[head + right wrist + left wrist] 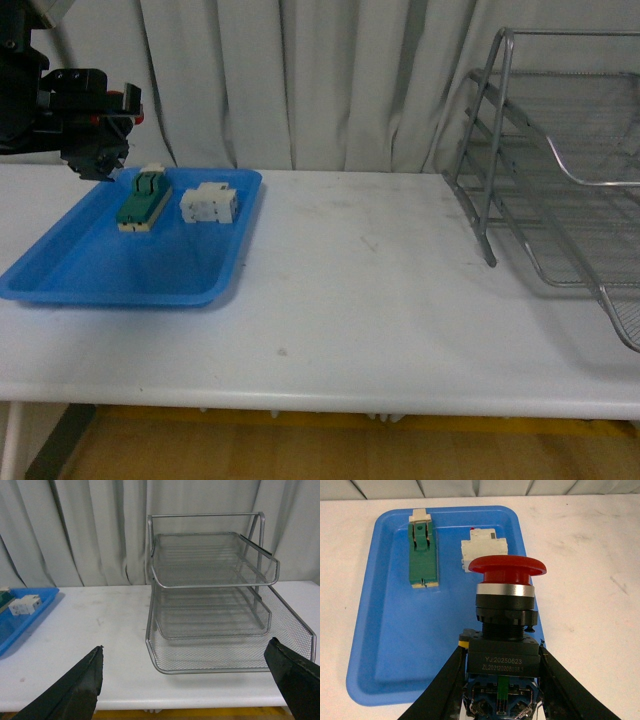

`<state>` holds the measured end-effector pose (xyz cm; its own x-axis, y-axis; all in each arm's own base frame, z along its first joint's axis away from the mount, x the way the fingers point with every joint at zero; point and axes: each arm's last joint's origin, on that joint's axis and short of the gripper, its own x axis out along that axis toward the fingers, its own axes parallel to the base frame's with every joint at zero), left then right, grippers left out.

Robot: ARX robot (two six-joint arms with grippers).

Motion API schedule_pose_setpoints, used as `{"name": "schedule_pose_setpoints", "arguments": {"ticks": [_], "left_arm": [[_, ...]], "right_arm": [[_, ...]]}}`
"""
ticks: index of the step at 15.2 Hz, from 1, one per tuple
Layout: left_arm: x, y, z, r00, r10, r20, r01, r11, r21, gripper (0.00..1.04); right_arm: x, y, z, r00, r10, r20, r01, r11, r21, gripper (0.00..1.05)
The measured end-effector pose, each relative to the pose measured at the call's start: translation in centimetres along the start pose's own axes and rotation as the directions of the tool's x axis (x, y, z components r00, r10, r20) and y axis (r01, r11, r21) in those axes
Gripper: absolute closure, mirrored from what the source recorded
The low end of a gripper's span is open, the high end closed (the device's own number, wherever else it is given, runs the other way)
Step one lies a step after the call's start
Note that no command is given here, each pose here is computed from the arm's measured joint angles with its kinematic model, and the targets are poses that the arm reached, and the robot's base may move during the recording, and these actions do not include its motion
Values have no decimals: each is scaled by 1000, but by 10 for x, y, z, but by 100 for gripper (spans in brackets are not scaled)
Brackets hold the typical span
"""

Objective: Place button on rack with both arms

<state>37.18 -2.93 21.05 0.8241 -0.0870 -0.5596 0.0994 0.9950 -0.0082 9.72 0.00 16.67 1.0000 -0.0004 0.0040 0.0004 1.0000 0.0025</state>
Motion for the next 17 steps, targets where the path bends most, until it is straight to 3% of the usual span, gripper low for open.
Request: {"name": "schedule_pose_setpoints", "arguments": {"ticks": [4, 17], "left_arm": [[-5, 4, -15, 1000, 26, -12, -26, 1000, -3, 69], [-4, -2, -16, 1000, 9, -6, -9, 1000, 22, 69]], "right_arm": [[0, 0, 0, 1000, 0, 0, 0, 1000, 0, 6], [0, 0, 0, 1000, 0, 0, 0, 1000, 0, 6]]}}
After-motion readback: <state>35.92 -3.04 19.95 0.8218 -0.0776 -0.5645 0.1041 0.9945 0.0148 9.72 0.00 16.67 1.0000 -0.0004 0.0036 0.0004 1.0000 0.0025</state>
